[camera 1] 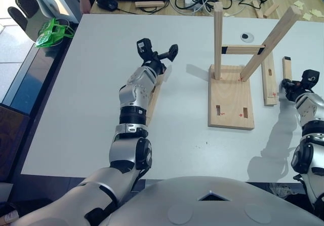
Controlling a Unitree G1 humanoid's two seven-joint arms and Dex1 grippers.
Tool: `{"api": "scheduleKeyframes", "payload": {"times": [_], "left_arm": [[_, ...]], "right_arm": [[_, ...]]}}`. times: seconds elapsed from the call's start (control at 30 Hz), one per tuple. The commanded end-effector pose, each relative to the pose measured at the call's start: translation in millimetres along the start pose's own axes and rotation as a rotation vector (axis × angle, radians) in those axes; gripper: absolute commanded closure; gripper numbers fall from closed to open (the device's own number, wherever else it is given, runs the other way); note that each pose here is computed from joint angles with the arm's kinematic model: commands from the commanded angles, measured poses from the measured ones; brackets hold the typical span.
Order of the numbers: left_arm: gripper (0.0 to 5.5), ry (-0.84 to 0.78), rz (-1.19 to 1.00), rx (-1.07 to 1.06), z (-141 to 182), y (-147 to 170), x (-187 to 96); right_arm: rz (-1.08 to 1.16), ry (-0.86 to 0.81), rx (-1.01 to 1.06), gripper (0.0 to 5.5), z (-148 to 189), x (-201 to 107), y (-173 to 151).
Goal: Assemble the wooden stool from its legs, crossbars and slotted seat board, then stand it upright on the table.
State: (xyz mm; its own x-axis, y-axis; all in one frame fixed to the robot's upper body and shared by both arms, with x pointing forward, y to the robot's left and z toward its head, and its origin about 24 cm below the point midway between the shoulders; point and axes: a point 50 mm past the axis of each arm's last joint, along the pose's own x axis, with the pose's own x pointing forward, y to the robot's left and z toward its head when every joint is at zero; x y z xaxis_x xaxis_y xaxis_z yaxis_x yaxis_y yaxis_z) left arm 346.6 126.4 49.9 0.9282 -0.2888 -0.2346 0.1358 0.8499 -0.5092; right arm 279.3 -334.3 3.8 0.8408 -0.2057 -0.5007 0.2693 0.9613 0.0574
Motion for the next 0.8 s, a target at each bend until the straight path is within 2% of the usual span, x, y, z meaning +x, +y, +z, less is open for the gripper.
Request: {"api": "scheduleKeyframes", "payload": {"times": [0.03,0.17,0.27,0.33,0.47,0.53,0.63,0.8], "left_arm": [[0.25,-0.136,0.060,-0.017,26.2,-0.7,-3.2],[0.25,-0.341,0.045,-0.056,69.2,-12.2,-17.1],[0.25,-0.448,-0.098,-0.089,105.1,-43.1,-27.6],[0.25,-0.436,-0.298,-0.103,118.1,-75.3,-35.3],[0.25,-0.366,-0.652,-0.166,125.3,-123.3,-59.0],[0.25,-0.349,-0.772,-0.204,124.3,-136.4,-72.0],[0.25,-0.343,-0.847,-0.199,120.8,-145.1,-82.9],[0.25,-0.339,-0.856,-0.221,123.7,-147.8,-81.0]], "right_arm": [[-0.083,-0.161,0.075,4.20,17.0,-6.2,8.3],[-0.060,-0.653,0.032,4.20,118.2,-36.9,37.2],[0.202,-1.072,-0.190,4.20,191.6,-90.3,100.4],[0.438,-1.216,-0.384,4.20,206.6,-120.8,146.0],[0.763,-1.218,-0.531,4.20,196.3,-143.1,196.1],[0.870,-1.198,-0.550,4.20,188.2,-148.3,212.1],[0.959,-1.169,-0.533,4.20,181.8,-152.0,224.4],[1.078,-1.061,-0.578,4.20,159.1,-157.4,230.9]]}}
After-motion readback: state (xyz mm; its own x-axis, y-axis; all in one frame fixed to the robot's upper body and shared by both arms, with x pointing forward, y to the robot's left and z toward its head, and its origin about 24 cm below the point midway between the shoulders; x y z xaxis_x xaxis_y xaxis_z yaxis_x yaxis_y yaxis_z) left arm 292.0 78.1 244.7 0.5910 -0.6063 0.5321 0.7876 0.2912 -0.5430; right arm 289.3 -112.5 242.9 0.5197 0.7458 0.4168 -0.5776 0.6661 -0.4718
